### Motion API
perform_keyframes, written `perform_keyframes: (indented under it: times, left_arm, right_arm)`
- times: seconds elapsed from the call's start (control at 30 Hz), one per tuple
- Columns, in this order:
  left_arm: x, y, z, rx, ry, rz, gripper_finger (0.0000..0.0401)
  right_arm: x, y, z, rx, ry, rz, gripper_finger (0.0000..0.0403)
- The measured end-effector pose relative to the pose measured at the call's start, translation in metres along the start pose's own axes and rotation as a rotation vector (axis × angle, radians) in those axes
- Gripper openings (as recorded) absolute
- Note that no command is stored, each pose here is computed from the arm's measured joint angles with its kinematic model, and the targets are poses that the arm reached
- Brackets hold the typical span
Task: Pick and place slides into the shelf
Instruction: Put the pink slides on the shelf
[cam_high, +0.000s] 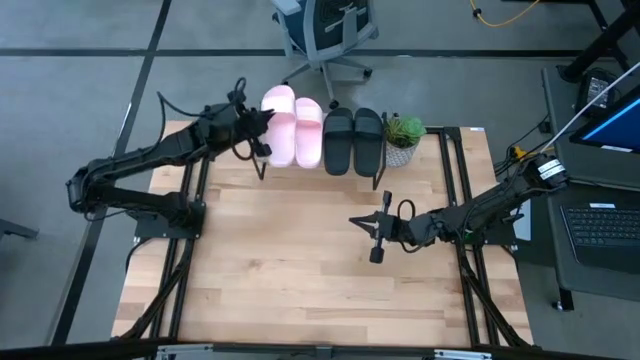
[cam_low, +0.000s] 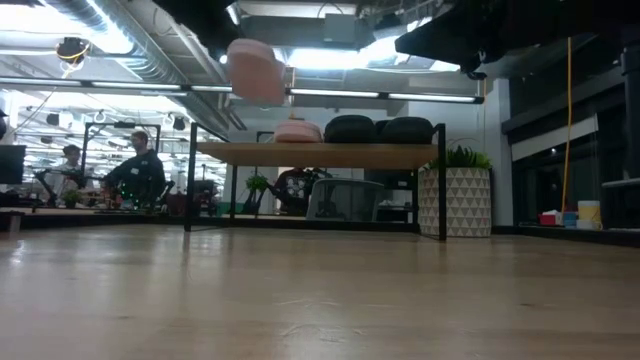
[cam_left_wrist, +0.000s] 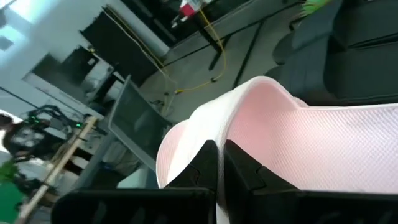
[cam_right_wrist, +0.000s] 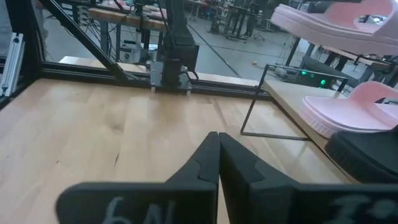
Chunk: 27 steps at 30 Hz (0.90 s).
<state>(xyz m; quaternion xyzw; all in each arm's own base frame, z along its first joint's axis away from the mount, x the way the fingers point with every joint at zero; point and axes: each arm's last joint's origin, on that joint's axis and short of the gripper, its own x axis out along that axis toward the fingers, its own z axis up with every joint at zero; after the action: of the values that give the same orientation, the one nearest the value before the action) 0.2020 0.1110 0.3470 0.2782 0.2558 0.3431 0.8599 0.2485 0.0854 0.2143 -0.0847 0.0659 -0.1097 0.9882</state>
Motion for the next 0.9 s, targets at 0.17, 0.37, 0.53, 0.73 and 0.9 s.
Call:
perform_keyframes:
  times: [0.17, 0.37, 0.53, 0.73, 0.9]
  left_arm:
    - [0.004, 0.007, -0.007, -0.015, 0.011, -0.01, 0.0001]
    - [0.007, 0.01, -0.014, -0.029, 0.053, -0.023, 0.0001]
    - [0.009, 0.01, -0.021, -0.037, 0.082, -0.03, 0.0001]
    - [0.014, 0.005, -0.032, -0.034, 0.107, -0.045, 0.0001]
    - [0.016, 0.0, -0.038, -0.03, 0.118, -0.052, 0.0001]
  right_arm:
    - [0.0, 0.0, 0.0, 0.021, 0.002, 0.0, 0.0009]
    - [0.0, 0.0, 0.0, 0.021, 0.003, 0.0, 0.0009]
    - [0.0, 0.0, -0.001, 0.02, 0.005, 0.0, 0.0009]
    - [0.001, 0.001, -0.003, 0.013, 0.014, 0.001, 0.0009]
    - [0.001, 0.001, -0.002, 0.014, 0.013, 0.001, 0.0009]
